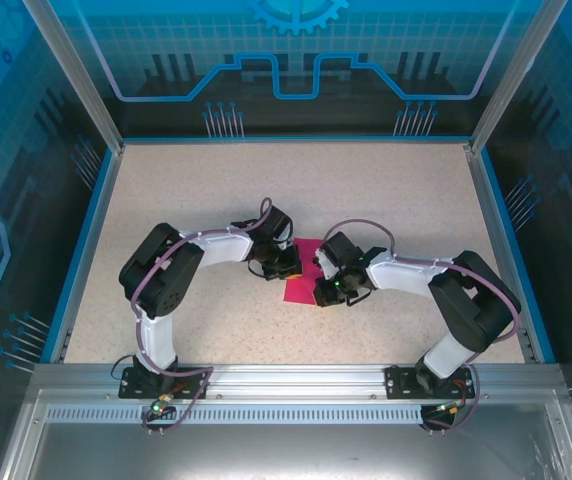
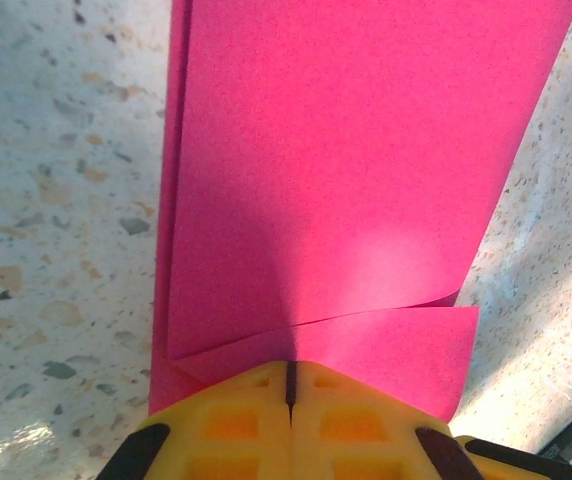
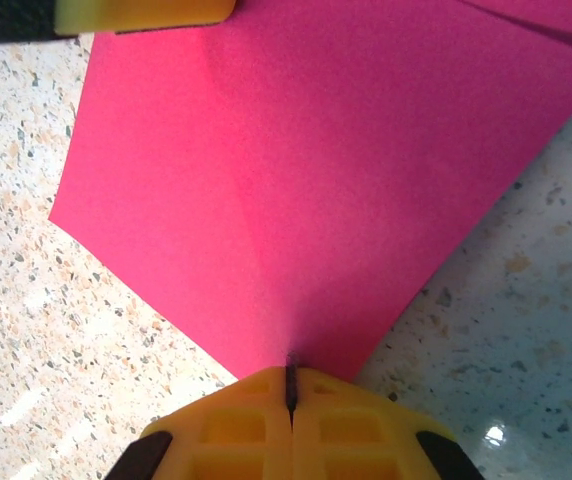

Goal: Fold a paper plane with a square sheet of paper (pick it up from the middle)
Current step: Fold the triangle a second time at the center of the table.

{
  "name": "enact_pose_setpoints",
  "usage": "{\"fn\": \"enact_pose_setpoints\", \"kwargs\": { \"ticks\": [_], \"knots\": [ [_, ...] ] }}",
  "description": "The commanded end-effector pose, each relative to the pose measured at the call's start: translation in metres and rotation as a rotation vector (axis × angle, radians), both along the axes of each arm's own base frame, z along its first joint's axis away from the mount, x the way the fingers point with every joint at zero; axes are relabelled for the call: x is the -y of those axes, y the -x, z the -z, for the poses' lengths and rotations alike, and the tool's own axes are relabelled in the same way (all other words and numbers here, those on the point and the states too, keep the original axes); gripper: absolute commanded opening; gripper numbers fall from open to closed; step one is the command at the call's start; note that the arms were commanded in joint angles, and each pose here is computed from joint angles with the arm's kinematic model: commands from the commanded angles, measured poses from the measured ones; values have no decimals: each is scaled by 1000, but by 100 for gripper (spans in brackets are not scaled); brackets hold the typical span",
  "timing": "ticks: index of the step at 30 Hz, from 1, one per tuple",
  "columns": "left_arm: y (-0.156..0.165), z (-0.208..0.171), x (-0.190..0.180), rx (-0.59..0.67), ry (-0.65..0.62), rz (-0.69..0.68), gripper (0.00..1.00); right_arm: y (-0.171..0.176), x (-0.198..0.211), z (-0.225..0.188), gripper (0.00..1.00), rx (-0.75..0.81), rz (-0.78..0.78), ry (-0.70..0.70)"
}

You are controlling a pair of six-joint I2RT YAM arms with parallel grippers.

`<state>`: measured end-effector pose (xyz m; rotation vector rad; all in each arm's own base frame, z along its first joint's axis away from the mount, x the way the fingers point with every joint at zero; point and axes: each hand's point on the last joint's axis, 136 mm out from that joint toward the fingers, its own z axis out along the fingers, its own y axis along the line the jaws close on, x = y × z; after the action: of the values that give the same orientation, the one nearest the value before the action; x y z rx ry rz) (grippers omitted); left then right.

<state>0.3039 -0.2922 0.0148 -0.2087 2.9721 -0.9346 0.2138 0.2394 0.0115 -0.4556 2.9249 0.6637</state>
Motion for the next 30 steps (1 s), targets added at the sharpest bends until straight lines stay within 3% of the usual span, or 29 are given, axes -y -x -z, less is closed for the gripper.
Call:
{"fn": "enact_pose_setpoints", "kwargs": {
  "ticks": [1,9,19,30],
  "knots": [
    [5,-16,5,2,54,22,5,19,18,20,0,-105,34,71],
    [19,-46,18,22,140,66,8,20,20,23,0,-110,48,81],
    [41,-17,29,-43,98,114,4,20,21,23,0,-111,54,89],
    [38,0,34,-59,88,130,4,23,26,27,0,-120,67,109]
  ]
}}
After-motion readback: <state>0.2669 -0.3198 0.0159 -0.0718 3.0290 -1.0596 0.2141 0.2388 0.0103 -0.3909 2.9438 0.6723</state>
